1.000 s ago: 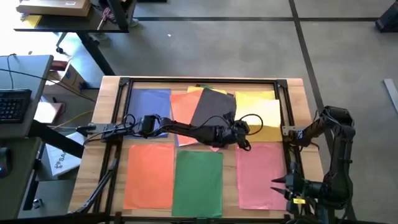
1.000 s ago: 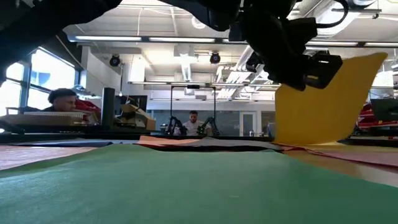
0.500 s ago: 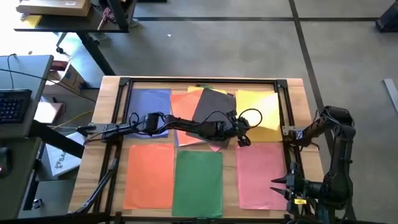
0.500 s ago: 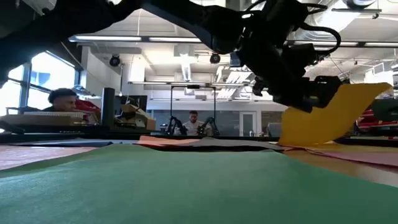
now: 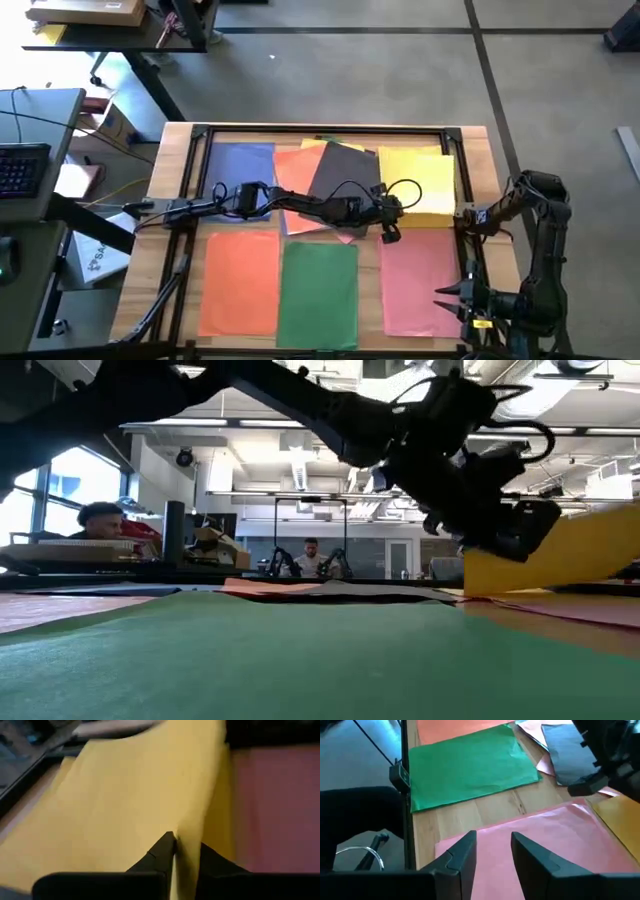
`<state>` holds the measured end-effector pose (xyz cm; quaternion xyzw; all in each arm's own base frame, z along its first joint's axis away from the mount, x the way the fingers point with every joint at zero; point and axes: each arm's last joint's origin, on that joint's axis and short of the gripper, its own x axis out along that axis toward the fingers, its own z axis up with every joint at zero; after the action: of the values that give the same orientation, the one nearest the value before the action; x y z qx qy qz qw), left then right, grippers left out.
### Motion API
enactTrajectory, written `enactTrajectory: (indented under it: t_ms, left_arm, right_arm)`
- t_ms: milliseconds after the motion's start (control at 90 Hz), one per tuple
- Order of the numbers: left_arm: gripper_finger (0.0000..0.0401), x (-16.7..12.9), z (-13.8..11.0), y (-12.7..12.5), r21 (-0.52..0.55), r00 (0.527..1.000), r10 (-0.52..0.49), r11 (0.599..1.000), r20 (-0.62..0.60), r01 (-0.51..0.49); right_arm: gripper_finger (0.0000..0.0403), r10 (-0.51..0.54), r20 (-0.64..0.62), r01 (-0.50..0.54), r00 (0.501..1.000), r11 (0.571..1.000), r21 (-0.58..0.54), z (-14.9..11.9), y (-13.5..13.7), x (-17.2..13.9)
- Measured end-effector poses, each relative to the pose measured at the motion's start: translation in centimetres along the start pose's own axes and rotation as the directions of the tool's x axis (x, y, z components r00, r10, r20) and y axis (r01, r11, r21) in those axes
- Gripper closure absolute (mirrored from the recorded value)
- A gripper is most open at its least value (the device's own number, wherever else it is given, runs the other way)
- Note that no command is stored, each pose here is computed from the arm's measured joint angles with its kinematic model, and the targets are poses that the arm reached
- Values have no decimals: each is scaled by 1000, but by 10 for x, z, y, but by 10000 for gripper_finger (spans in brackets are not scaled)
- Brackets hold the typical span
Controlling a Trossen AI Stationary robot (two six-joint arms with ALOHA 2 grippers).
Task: Organize paper
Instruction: Stack the yellow paper under the colored papers on the right yellow paper
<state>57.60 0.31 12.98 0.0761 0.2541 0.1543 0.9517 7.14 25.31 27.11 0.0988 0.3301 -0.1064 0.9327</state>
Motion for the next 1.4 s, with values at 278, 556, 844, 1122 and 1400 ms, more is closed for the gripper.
enactTrajectory:
  t_ms: [278, 556, 844, 1122, 1400]
  left_arm:
    - [317, 1, 4, 3, -53, 999, -4, 999, 37, 6]
    - [379, -2, 3, -1, -102, 994, 105, 989, 21, -103]
    - [400, -20, 3, -36, -41, 952, 305, 952, 14, -304]
    - [401, -17, 5, -29, -67, 956, 293, 954, 12, -291]
    - [401, -6, 6, -10, -29, 993, 112, 993, 36, -111]
  right_arm:
    - [295, 0, 0, 0, 1000, 1000, 0, 0, 0, 0]
    - [295, 1, 0, -1, 1000, 1000, 1, 0, 0, 0]
    - [295, 1, 0, -1, 1000, 1000, 1, 0, 0, 0]
    - [296, 3, 35, -3, 999, 1000, -2, 1, 0, 0]
    - [296, 1, 36, -1, 999, 1000, -1, 1, 0, 0]
